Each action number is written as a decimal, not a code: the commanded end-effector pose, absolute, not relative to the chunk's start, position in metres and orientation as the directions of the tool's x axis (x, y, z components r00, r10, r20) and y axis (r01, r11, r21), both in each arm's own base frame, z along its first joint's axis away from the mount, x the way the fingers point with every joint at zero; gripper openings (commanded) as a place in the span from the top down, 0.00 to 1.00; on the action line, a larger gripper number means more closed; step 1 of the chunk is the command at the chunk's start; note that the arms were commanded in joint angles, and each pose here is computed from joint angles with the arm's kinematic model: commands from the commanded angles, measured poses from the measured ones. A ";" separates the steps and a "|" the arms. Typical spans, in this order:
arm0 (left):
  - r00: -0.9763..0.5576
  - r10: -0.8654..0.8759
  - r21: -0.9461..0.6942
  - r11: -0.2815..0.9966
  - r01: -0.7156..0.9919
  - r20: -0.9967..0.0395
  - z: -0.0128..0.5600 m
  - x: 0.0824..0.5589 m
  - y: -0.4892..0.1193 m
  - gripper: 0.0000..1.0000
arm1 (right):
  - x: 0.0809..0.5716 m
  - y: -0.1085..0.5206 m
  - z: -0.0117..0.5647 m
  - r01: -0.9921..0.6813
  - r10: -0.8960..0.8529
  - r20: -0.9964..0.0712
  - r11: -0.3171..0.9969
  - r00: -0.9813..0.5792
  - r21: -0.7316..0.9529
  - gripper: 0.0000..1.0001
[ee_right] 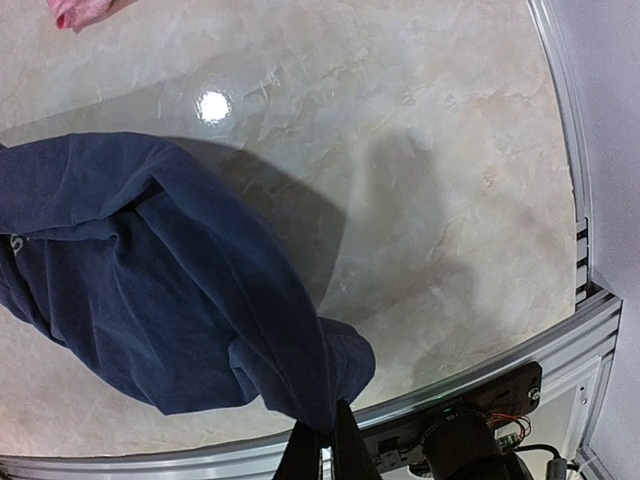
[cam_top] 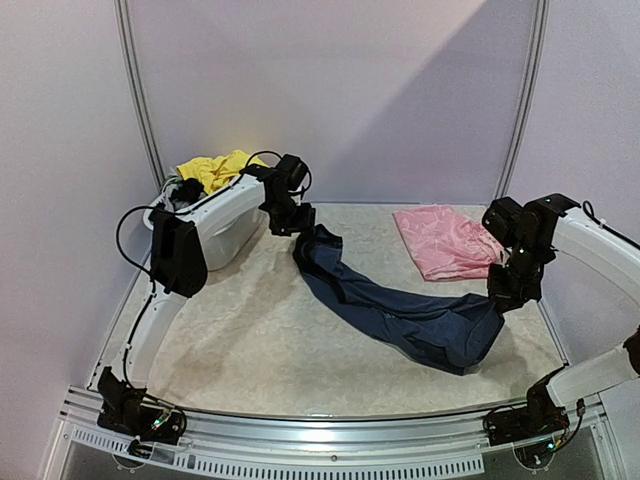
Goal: Fold and stack the mixed laundry pile
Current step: Pick up the crumpled tank top from the center of the board, then flatten out the crumpled tank top at the center of the board.
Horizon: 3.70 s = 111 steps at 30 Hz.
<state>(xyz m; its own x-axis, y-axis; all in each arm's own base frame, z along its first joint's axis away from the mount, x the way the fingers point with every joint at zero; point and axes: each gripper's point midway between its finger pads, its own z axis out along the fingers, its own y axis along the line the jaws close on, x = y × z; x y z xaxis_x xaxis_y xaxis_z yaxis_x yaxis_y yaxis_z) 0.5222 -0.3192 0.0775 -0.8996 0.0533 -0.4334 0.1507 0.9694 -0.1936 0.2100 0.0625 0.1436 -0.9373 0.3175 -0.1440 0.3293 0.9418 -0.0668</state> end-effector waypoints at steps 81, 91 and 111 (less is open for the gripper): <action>-0.877 -0.437 -0.321 0.875 -0.363 -0.200 0.195 0.273 -0.139 0.99 | 0.377 0.087 0.242 0.301 0.381 -0.477 0.924 -0.792 0.237 1.00; -0.910 -0.341 -0.232 0.929 -0.288 -0.235 0.178 0.329 -0.148 0.09 | 0.448 0.101 0.167 0.271 0.287 -0.390 0.958 -0.875 0.097 0.55; -0.686 0.528 0.057 0.811 0.582 -0.501 0.175 0.295 -0.317 0.25 | 0.330 0.088 0.194 0.191 0.243 -0.354 0.966 -0.903 0.175 0.29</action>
